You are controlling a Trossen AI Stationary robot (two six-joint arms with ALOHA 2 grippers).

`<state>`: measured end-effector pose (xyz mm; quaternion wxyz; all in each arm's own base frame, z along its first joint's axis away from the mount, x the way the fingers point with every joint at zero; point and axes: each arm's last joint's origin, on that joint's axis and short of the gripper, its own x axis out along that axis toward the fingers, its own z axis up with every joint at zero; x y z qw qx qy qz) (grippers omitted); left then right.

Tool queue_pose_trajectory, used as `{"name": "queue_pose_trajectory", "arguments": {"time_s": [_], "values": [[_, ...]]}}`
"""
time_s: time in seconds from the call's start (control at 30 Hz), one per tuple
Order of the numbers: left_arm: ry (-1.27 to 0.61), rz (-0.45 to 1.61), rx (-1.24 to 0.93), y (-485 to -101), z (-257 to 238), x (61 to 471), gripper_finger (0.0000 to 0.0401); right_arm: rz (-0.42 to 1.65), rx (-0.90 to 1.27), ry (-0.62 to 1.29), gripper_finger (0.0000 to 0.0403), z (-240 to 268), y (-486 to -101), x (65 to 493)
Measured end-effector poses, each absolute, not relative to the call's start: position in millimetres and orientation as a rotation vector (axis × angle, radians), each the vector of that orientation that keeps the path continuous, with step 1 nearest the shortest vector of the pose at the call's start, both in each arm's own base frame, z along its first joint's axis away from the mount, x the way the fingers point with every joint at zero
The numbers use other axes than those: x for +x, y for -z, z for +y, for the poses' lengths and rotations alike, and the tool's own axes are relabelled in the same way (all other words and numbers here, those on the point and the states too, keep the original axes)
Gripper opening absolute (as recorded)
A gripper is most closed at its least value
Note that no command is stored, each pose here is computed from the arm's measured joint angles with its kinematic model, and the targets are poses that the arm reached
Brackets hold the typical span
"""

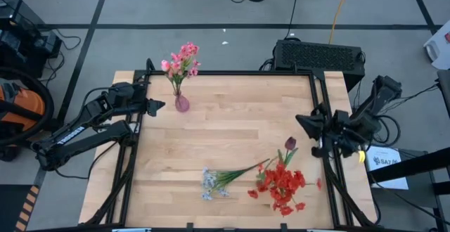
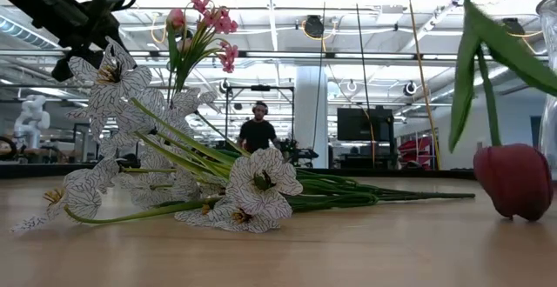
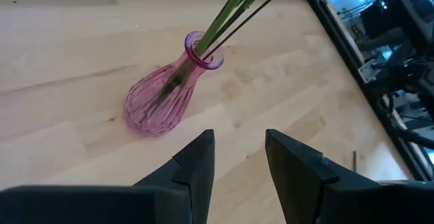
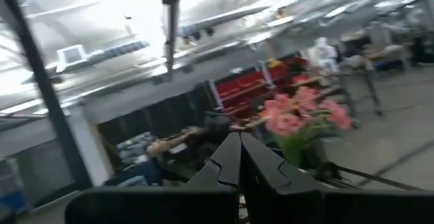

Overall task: Sort flowers into vase by color
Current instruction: Put the red tulip into the transparent vase

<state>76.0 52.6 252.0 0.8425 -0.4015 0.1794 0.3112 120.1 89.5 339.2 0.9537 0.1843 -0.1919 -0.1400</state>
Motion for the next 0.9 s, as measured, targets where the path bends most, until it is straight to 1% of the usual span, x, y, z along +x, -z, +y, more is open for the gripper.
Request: {"name": "queue_pose_trajectory", "arguments": {"time_s": [0.37, 0.57, 0.7, 0.9], "values": [[-0.659, 0.381, -0.845, -252, 53, 76, 0.0139, -0.398, 0.412, 0.338, 0.0, 72, -352, 104], [-0.66, 0.381, -0.844, -252, 53, 76, 0.0139, -0.277, 0.306, 0.405, 0.0, 71, -383, 105], [-0.66, 0.382, -0.84, -252, 53, 76, 0.0139, -0.165, 0.234, 0.502, 0.0, 65, -407, 105], [-0.652, 0.396, -0.796, -252, 53, 76, 0.0139, -0.072, 0.251, 0.541, 0.0, 48, -433, 107]]}}
